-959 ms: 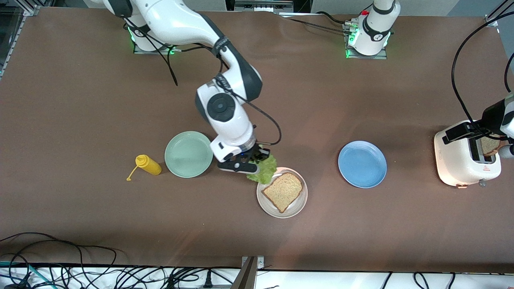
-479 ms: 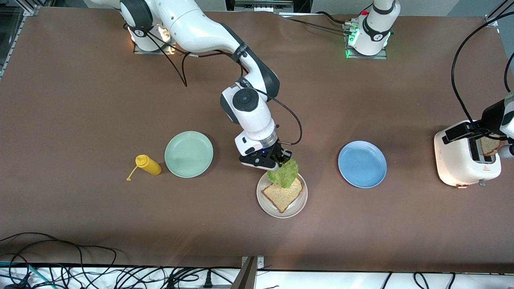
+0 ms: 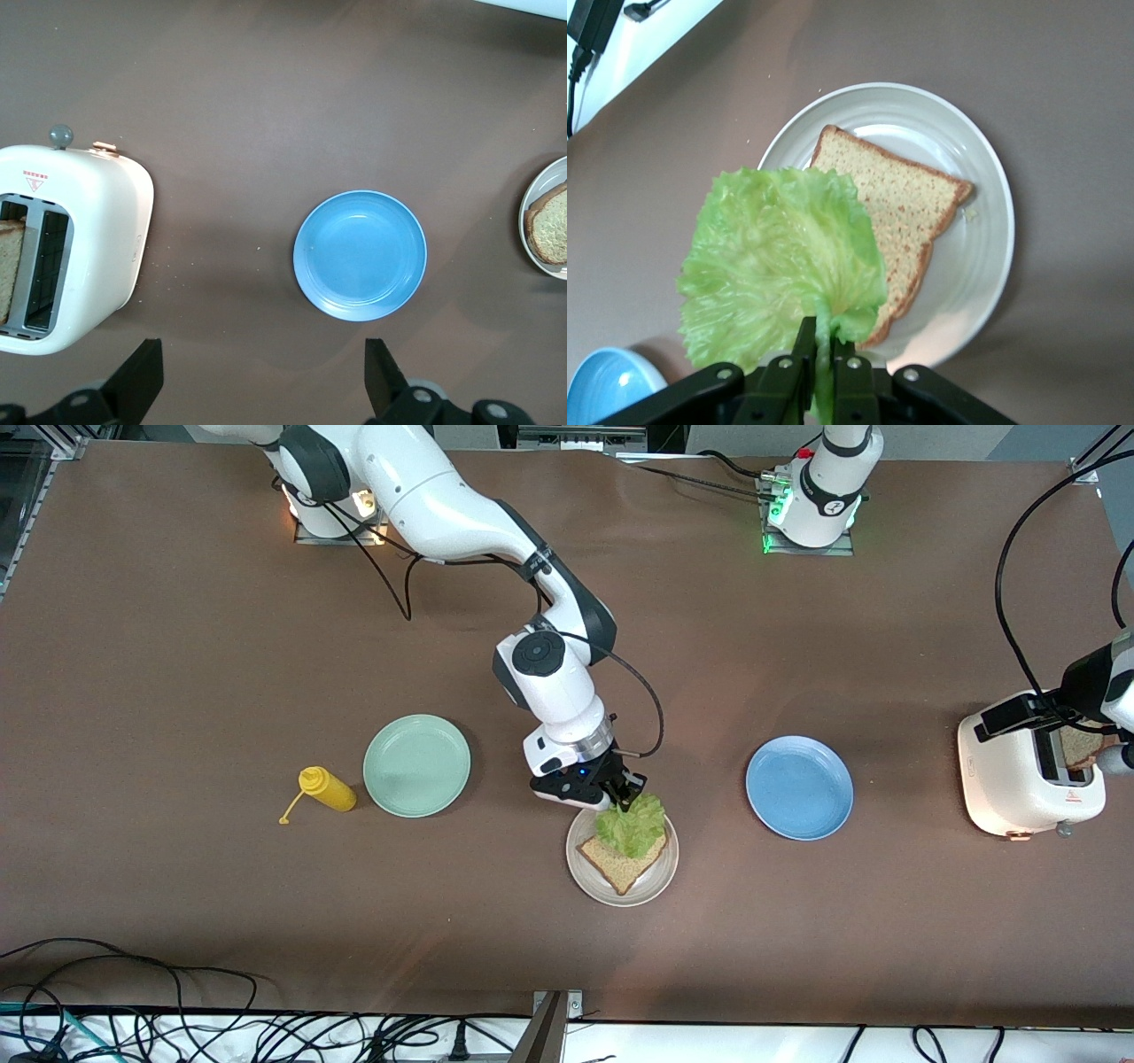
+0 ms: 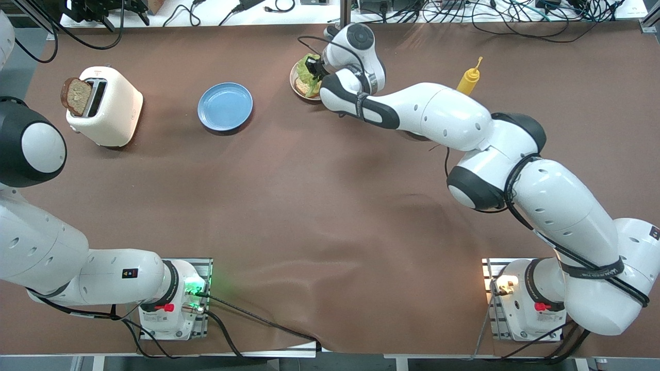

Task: Make sandwich on beige plate with both arms
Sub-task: 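Lower the lettuce onto the bread slice and open the right gripper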

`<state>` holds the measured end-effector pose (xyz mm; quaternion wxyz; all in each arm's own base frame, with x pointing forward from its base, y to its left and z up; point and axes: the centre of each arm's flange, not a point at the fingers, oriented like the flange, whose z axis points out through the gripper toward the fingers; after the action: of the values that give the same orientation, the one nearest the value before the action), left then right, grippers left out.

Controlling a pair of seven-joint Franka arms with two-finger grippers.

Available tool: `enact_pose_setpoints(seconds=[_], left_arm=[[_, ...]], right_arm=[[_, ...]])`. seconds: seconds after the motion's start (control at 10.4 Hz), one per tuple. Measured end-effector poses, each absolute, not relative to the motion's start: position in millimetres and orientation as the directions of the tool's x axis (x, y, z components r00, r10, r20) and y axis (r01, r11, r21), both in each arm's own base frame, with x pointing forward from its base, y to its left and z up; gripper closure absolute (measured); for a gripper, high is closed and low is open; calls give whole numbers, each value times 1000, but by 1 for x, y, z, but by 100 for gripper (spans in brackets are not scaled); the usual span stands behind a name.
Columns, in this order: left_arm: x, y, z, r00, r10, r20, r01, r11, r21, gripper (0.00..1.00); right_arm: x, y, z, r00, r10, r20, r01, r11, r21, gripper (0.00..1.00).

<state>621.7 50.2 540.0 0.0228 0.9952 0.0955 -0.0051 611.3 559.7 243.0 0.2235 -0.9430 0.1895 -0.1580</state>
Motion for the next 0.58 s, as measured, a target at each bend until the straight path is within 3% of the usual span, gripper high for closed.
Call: enact_pose_setpoints(seconds=[0.58], left_arm=[[616,68,537,976,213,-45,214,-976,35,0]], right_arm=[[616,554,226,863,-449,231,-288,-814,-504,89]])
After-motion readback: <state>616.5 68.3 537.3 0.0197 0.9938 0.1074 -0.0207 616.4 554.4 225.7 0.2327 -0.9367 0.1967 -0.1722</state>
